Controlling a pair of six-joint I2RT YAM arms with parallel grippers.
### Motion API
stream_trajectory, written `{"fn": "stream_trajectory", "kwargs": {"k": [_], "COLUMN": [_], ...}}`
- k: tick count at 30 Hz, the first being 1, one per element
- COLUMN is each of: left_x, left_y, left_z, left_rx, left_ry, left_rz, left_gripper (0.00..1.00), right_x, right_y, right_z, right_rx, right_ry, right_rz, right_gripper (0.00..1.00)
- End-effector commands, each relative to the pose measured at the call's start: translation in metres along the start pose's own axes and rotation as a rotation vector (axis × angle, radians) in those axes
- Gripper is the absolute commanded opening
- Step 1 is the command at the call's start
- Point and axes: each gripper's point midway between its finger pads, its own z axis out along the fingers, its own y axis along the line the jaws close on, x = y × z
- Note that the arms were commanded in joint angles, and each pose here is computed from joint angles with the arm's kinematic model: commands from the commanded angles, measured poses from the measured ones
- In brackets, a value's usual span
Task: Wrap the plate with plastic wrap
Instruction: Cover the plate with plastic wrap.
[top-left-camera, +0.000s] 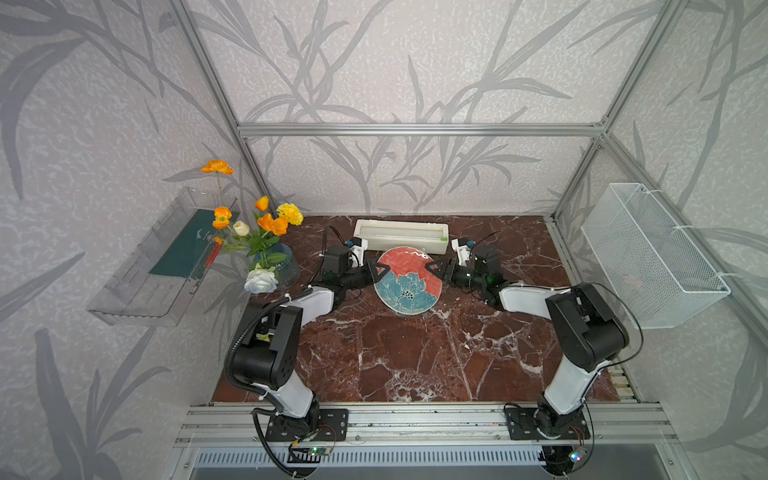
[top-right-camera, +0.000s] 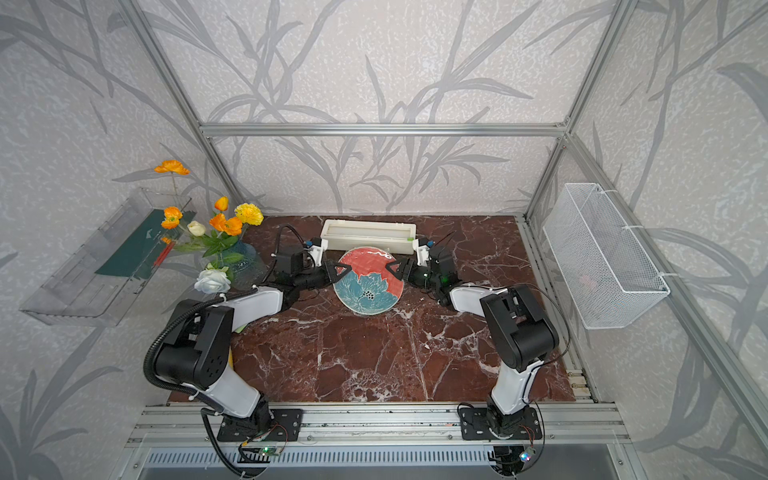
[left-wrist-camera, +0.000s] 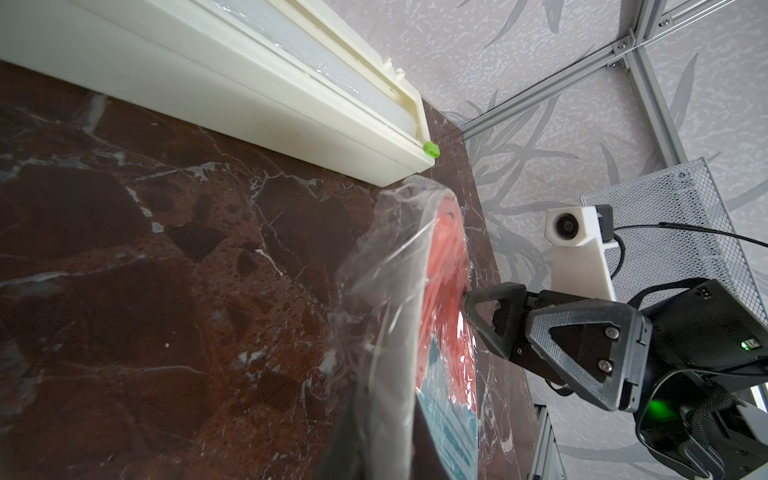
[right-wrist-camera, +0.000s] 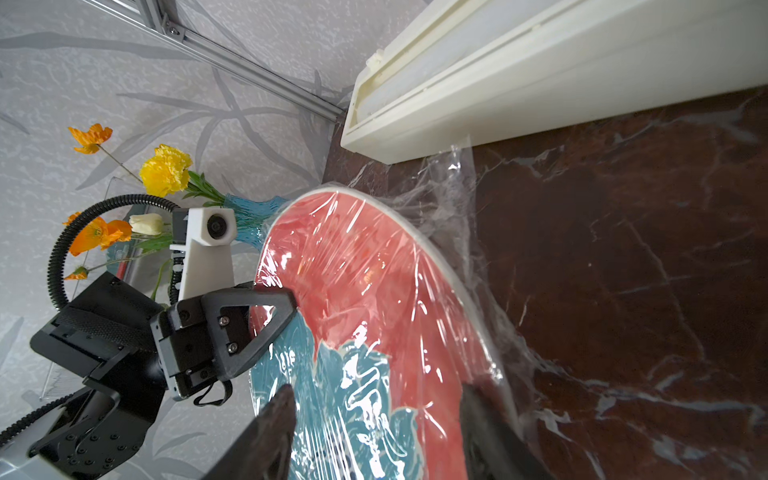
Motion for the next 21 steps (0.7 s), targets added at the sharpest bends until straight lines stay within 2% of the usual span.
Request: {"fn": "stream_trajectory", "kwargs": {"k": [1, 4, 7, 17, 21], "left_x": [-0.036, -0.038, -0.038, -0.043, -0.042], "left_y": [-0.063, -0.064, -0.065, -0.072, -0.069], "left_z": [-0.016, -0.017, -0.017, -0.019, -0.017], "left_rx": [0.172, 0.175, 0.176, 0.204, 0.206], "left_ry": [-0.091, -0.095, -0.095, -0.111, -0.115], "left_rz": [0.110, 0.112, 0.113, 0.101, 0.082], "left_gripper": [0.00, 0.00, 0.00, 0.00, 0.00], "right_x": [-0.006, -0.006, -0.001, 0.013, 0.011], "right_y": [-0.010, -0.022, -0.030, -0.018, 0.003], "right_z": [-0.008, -0.015, -0.017, 0.002, 0.011], "right_rx": [0.120, 0.233, 0.264, 0.082, -0.033], "right_ry": [-0.013, -0.010, 0.002, 0.030, 0.016], "right_rz": [-0.067, -0.111, -0.116, -0.001, 0.038], "right_gripper": [0.63, 0.63, 0.63, 0.61, 0.56]}}
